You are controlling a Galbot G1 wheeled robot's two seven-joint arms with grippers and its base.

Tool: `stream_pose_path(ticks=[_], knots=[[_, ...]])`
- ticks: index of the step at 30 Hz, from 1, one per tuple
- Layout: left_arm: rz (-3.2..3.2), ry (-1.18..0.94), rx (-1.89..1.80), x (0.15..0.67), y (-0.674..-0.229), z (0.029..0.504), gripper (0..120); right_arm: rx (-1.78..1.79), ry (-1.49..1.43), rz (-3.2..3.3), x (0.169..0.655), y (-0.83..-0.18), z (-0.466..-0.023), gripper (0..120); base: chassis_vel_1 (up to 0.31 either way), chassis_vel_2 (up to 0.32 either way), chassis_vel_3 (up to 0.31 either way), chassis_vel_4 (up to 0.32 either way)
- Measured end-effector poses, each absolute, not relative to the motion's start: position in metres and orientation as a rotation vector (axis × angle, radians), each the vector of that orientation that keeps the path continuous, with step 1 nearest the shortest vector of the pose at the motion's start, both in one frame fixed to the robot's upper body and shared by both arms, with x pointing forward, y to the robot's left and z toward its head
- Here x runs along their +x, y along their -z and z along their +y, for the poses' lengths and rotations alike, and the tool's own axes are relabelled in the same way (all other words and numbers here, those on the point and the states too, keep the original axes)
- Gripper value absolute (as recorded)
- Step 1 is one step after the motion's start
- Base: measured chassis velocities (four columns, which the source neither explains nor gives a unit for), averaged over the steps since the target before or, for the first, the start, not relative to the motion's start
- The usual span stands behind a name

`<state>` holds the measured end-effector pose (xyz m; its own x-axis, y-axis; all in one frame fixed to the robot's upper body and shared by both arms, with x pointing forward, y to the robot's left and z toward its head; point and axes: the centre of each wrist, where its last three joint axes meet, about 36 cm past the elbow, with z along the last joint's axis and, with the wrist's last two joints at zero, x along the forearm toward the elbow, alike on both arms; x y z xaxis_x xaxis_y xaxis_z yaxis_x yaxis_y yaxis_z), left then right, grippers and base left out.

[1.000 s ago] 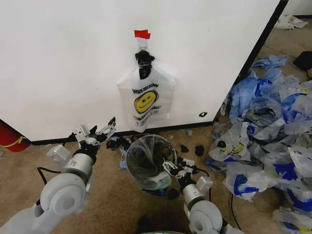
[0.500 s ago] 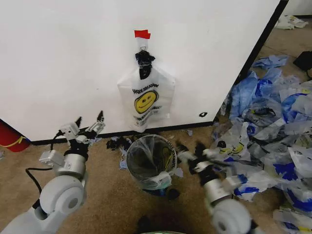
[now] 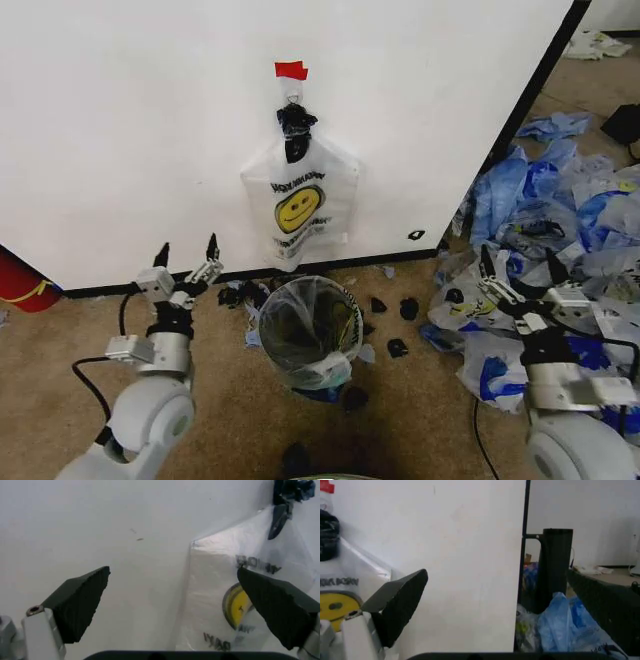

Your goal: Pick up the garbage bag from the wall and place it over the trash bin.

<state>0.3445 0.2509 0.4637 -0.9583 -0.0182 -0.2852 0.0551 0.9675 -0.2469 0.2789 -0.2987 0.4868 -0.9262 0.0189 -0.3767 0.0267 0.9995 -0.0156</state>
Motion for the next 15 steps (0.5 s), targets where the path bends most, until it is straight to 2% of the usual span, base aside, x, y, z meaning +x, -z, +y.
stream_pose_path(ticks=[15], knots=[[2.828,0.369,0.082,0.334,-0.476,0.254,100,0.031,0.032,2.741,0.270,-0.494,-0.305,100,0.000,0.000,0.000,0.000]])
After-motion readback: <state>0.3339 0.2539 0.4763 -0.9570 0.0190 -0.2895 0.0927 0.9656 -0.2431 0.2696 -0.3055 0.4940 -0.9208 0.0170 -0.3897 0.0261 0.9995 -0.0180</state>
